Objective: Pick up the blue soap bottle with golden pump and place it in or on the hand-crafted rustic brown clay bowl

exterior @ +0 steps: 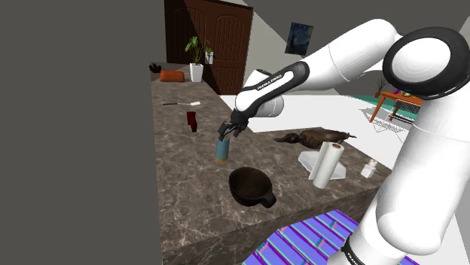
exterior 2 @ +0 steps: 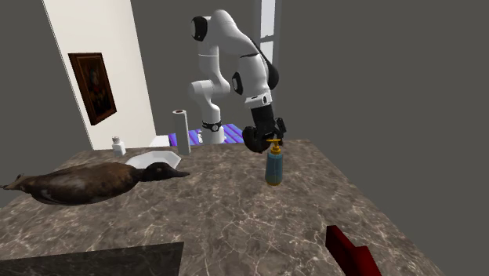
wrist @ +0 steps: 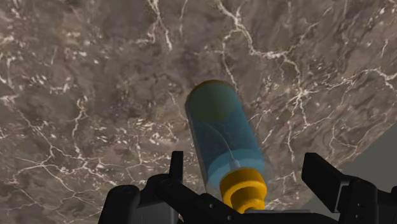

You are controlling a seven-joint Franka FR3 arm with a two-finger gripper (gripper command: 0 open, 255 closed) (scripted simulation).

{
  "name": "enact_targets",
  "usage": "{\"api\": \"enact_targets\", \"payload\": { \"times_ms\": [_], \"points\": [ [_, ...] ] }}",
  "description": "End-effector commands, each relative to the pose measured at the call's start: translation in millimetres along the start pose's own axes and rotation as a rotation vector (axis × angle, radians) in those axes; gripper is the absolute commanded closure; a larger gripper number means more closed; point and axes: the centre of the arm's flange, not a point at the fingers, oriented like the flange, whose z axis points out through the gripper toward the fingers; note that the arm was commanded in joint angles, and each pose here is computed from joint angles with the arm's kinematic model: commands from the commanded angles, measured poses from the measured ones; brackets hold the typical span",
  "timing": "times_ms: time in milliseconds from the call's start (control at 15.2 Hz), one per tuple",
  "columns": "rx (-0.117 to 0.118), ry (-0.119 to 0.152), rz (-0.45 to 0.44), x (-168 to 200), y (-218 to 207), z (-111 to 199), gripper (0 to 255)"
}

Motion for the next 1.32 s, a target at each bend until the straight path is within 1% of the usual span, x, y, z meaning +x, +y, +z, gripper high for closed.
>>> {"api": "enact_targets", "payload": {
  "times_ms": [0,132,660,726,1254],
  "points": [
    [0.0,0.001,0.0,0.8,-0.2,9.9,0],
    [0.0,0.001,0.0,0.7,-0.2,18.2,0],
    [0.0,0.001,0.0,0.8,-0.2,18.1,0],
    [0.0,0.001,0.0,0.8,-0.2,18.1,255],
    [0.0,0.001,0.0,0.7,-0.2,18.3,255]
  ]
}}
